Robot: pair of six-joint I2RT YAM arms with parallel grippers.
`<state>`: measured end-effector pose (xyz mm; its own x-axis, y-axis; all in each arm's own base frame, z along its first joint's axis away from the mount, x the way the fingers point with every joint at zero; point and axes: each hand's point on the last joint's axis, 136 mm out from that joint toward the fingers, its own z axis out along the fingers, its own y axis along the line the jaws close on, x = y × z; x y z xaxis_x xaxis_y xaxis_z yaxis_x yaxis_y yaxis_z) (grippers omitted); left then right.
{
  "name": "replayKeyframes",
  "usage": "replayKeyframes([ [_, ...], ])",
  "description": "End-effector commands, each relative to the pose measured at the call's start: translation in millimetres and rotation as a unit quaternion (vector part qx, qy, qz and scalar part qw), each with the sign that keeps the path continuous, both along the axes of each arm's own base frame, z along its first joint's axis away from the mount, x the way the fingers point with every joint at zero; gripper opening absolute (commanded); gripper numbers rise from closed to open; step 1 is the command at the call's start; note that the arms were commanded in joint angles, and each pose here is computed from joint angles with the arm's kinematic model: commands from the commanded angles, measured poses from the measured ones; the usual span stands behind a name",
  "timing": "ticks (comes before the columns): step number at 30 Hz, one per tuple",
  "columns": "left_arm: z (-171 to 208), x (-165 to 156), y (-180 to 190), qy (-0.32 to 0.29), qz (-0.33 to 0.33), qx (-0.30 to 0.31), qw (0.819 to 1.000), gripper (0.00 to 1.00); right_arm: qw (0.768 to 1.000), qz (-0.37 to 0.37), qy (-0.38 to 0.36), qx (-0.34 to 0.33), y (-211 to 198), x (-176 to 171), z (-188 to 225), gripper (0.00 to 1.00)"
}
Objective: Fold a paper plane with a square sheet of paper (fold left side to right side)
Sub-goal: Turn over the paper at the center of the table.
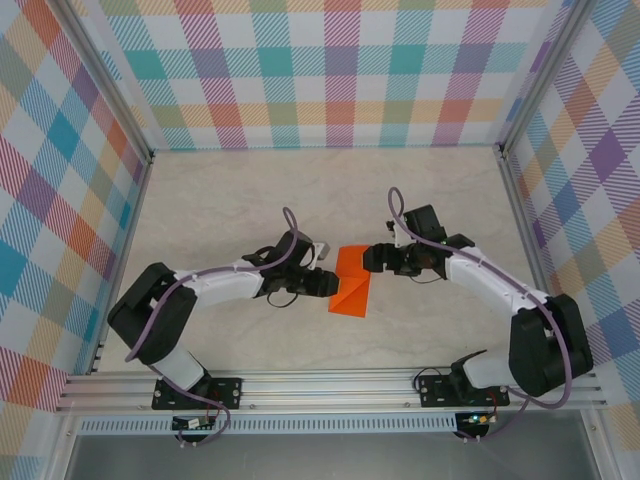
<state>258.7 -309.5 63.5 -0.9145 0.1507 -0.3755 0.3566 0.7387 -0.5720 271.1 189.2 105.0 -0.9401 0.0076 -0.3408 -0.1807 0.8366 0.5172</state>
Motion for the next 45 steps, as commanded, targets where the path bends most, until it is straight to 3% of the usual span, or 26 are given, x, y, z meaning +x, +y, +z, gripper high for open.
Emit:
replayKeyframes([
  [1,-7.4,16.9,-1.3,0.002,0.019,0.006,1.0,0.47,0.998,0.007,0.027,0.047,9.4,-14.3,-4.6,0.81],
  [8,1.1,22.4,12.5,-0.029,0.053,0.016,0.998,0.5,0.986,-0.003,0.101,0.13,38.4,-8.1,-26.8,0.77],
  [16,14.3,17.1,37.8,-0.061,0.087,0.027,0.994,0.57,0.98,0.023,0.127,0.154,66.8,3.0,-41.2,0.69],
  [21,31.9,17.3,58.4,-0.088,0.123,0.036,0.988,0.66,0.977,0.04,0.131,0.165,84.0,3.4,-44.2,0.55],
  [27,62.7,18.2,77.0,-0.098,0.159,0.003,0.982,0.75,0.98,0.051,0.094,0.17,87.2,10.2,-28.7,0.19],
  [29,74.6,18.9,81.7,-0.083,0.172,-0.026,0.981,0.79,0.98,0.064,0.056,0.179,88.5,15.7,-12.5,0.0],
  [33,115.1,20.3,84.6,-0.087,0.18,-0.11,0.974,0.88,0.973,0.088,-0.035,0.209,87.4,27.8,41.3,0.0],
  [37,179.6,10.6,81.0,-0.133,0.147,-0.193,0.961,0.98,0.948,0.115,-0.122,0.27,79.6,31.0,114.4,0.0],
  [41,239.1,-6.1,71.8,-0.174,0.092,-0.259,0.946,1.0,0.913,0.17,-0.177,0.327,84.1,15.2,187.3,0.0],
  [45,281.0,-16.3,59.7,-0.193,0.045,-0.324,0.925,1.0,0.888,0.215,-0.207,0.351,92.6,-7.0,234.3,0.0],
])
